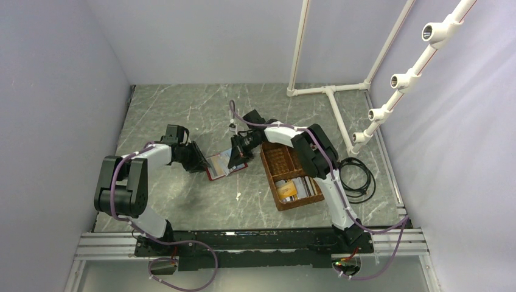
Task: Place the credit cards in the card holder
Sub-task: Insert the credit card into the card holder.
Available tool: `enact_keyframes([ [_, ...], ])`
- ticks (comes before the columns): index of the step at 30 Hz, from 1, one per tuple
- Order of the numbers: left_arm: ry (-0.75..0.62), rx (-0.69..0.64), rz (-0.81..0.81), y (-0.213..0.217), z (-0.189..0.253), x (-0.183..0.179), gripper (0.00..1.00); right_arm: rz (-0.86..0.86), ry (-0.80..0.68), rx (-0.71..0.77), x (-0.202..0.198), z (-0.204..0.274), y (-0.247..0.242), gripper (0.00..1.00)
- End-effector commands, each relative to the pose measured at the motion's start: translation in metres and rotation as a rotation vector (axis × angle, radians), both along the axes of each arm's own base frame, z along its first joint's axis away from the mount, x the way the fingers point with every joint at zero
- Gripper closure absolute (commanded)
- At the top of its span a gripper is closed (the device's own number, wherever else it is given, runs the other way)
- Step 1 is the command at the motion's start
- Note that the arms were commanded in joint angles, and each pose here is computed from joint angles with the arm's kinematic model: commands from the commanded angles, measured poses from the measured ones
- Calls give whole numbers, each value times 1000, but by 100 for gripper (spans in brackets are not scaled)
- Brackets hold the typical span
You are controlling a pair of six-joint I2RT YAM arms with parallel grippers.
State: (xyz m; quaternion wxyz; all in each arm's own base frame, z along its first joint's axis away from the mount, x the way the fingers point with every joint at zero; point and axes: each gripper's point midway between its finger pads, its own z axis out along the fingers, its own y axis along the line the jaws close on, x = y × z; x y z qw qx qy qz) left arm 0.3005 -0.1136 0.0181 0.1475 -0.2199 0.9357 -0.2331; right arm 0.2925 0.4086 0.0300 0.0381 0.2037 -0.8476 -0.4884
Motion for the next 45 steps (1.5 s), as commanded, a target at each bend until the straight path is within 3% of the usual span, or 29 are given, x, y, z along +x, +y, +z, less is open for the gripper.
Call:
enact_keyframes([
  [1,117,112,-4,17,-36,-27,63,-15,-39,18,14,-7,9,100],
  [37,105,89,-7,14,-36,-26,63,-115,-14,101,7,-16,33,100],
  [45,103,87,-8,13,-37,-27,63,-91,-180,-126,14,-23,4,69],
])
